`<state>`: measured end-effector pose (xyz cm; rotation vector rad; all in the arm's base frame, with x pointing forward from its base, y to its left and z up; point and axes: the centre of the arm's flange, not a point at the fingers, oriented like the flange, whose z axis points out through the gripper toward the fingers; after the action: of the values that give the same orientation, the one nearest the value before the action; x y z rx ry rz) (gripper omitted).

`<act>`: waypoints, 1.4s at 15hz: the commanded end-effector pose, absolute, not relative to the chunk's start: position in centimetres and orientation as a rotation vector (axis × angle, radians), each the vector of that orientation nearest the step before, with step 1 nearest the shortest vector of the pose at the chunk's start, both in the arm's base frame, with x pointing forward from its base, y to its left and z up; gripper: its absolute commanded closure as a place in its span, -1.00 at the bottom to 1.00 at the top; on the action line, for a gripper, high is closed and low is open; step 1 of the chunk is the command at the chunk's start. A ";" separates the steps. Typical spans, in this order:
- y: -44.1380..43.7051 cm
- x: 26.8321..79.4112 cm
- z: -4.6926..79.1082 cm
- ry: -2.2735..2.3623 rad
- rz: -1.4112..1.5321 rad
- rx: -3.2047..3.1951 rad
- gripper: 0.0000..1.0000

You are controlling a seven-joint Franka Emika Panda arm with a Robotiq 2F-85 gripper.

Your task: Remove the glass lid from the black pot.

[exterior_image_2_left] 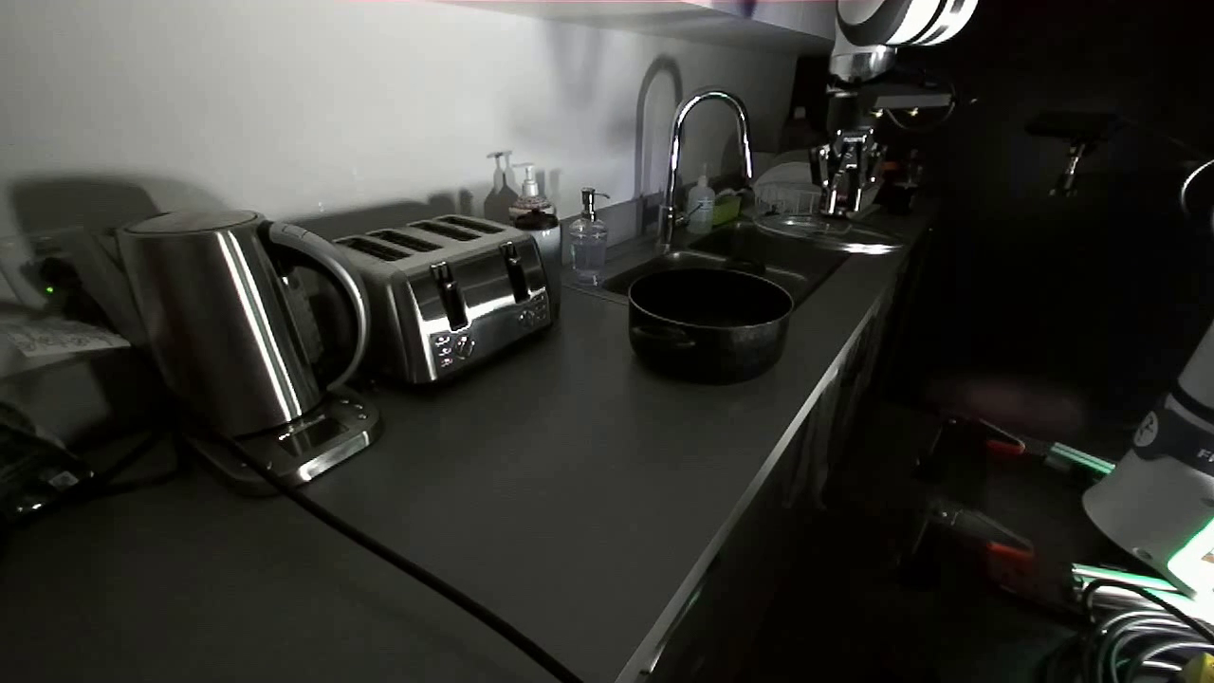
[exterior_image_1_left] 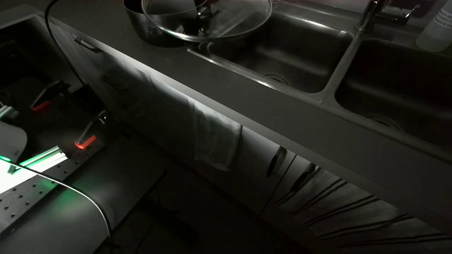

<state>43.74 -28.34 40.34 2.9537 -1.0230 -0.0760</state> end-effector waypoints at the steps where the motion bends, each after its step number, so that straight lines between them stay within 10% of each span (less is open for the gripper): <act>1: -32.1 43.7 40.0 -1.247 -0.084 2.907 0.54; 21: -36.5 48.5 31.7 -1.449 -0.105 2.713 0.54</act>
<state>47.13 -37.28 31.85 2.6981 -1.4571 -0.1611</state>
